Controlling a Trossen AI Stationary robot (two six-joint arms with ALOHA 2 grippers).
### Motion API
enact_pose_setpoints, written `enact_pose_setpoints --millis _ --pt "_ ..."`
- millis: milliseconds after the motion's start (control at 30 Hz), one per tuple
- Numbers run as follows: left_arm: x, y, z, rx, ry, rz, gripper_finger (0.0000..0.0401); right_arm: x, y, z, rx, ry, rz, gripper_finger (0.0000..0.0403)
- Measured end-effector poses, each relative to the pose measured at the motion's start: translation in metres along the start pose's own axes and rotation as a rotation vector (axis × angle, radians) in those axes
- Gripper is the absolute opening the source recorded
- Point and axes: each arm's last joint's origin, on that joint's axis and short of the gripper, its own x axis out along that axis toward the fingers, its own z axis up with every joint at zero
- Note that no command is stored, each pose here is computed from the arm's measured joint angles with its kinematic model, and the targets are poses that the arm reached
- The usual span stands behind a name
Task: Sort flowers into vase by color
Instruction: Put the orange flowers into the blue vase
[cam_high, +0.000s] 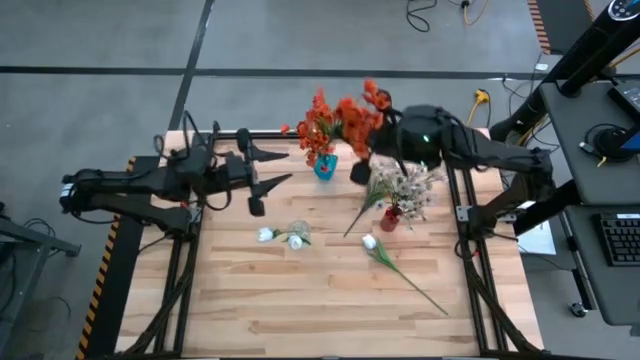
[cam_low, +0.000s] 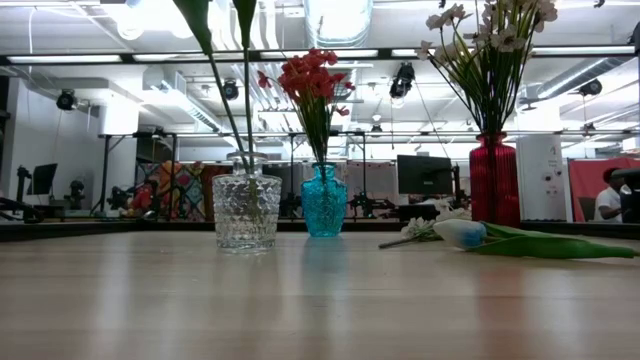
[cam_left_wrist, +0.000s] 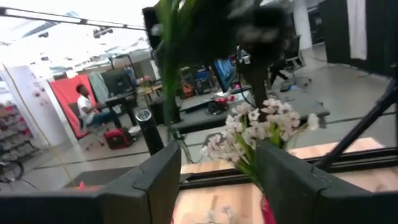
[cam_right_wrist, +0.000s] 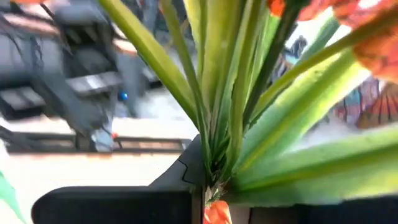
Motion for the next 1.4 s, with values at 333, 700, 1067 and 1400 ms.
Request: enact_pose_setpoints --millis 333,700,1067,1400 --pt "-0.038 0.010 0.011 -0.079 0.024 -0.015 0.0191 0.025 -0.066 -0.050 0.116 0.147 -0.034 0.0028" --pt "-0.046 0.011 0.010 -0.081 0.054 -0.022 0.0191 0.053 -0.066 -0.110 0.166 0.186 -0.019 0.0028" --pt "-0.044 0.010 0.008 -0.078 0.071 -0.026 0.0178 0.067 -0.054 -0.151 0.178 0.168 -0.029 0.0028" --pt "-0.044 0.010 0.008 -0.077 0.073 -0.027 0.0173 0.070 -0.049 -0.166 0.183 0.139 -0.037 0.0028"
